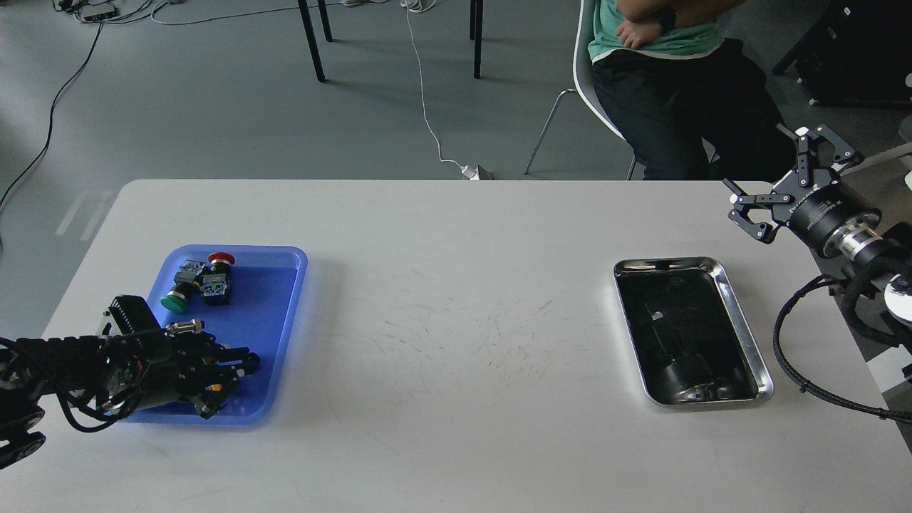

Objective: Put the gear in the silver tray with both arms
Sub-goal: 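Grasp another small black part in the blue tray with the left gripper, then carry the black part to mid-table and release it with the left gripper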

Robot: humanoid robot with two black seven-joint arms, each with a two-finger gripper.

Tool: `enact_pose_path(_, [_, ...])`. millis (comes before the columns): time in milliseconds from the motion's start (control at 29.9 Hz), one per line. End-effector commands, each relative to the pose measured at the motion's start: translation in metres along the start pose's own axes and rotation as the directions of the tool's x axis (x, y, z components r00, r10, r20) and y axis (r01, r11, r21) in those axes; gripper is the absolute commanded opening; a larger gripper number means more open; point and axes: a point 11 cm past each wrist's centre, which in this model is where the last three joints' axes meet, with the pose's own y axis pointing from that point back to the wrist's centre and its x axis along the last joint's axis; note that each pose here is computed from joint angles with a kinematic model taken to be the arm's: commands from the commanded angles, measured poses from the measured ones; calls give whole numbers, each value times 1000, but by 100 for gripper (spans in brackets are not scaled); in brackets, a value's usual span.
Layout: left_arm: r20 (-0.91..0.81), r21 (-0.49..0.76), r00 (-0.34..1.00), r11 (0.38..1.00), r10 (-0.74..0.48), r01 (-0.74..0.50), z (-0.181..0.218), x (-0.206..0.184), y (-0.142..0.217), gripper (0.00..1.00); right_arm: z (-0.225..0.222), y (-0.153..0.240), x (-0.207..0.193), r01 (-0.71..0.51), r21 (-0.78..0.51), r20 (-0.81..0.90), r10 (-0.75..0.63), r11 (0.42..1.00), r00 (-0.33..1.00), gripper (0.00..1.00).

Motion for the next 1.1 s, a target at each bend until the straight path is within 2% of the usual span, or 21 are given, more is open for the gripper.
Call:
enact_pose_path(0, [33, 2, 999, 999, 34, -34, -10, 20, 4, 12, -1, 0, 0, -1, 0, -1, 1, 1000, 1000, 96])
enact_pose_path(167, [108, 26, 990, 995, 96, -100, -27, 62, 23, 12, -2, 1, 1, -1, 2, -2, 1, 1000, 1000, 96])
enact_pose_path(401, [170, -52, 975, 989, 146, -139, 8, 127, 15, 13, -3, 1, 1, -3, 4, -4, 3, 1000, 1000, 96])
enact_pose_path(501, [175, -127, 964, 975, 201, -180, 41, 154, -15, 13, -8, 2, 2, -5, 9, -13, 5, 1000, 1000, 96])
enact_pose_path(702, [162, -248, 958, 949, 237, -193, 105, 195, -65, 13, -20, 5, 4, -14, 23, -31, 14, 1000, 999, 96])
enact_pose_path(969, [125, -349, 955, 913, 269, -212, 170, 231, -122, 13, -21, 5, 5, -16, 25, -32, 17, 1000, 999, 96])
enact_pose_path(1069, [104, -350, 961, 914, 255, -204, 182, 237, -144, 13, -21, 6, 6, -17, 24, -33, 18, 1000, 999, 96])
